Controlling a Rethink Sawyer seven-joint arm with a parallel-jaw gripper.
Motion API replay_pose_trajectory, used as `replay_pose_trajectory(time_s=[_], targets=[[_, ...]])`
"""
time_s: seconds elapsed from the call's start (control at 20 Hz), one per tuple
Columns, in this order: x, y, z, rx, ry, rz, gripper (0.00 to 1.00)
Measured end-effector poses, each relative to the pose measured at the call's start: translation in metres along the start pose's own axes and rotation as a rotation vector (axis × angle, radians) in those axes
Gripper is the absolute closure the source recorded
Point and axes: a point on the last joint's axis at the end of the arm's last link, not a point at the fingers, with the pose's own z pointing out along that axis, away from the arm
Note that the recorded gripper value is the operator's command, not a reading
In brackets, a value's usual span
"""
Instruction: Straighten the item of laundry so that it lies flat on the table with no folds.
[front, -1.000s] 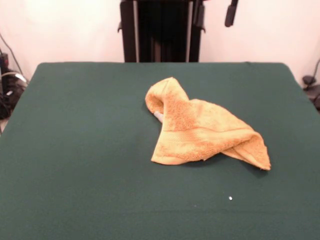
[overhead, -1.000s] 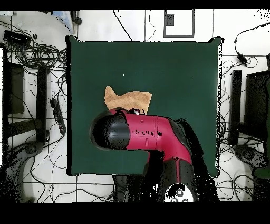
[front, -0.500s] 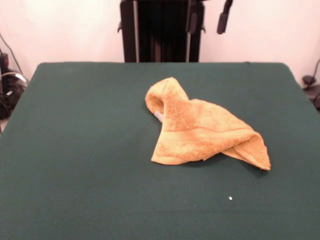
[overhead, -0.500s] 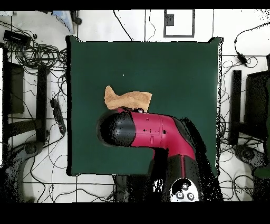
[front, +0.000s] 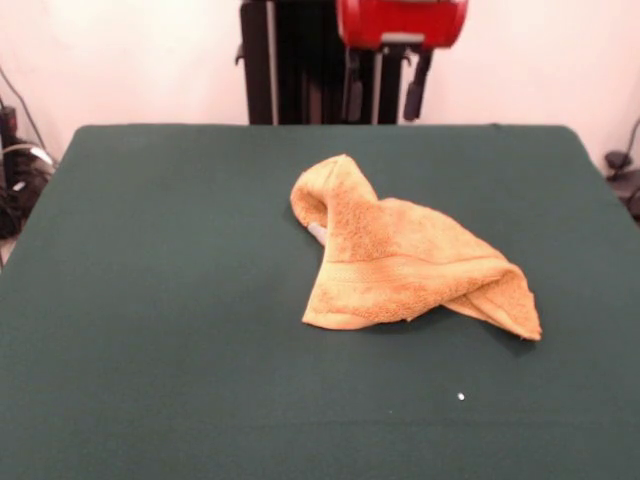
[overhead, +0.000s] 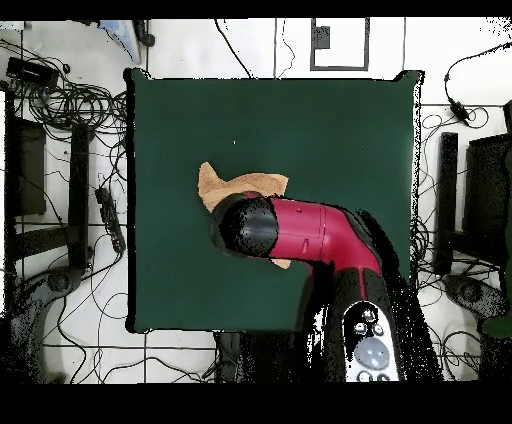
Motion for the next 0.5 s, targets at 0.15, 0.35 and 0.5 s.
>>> replay_pose_trajectory(time_s=[0.15,0.35,0.5], targets=[[-0.007,-0.003,0.011,-0.002,-0.012,0.004,0.0],[-0.017,-0.005,0.031,-0.006,-0.029,0.006,0.0],[-0.024,-0.003,0.044,-0.017,-0.038,0.005,0.0]])
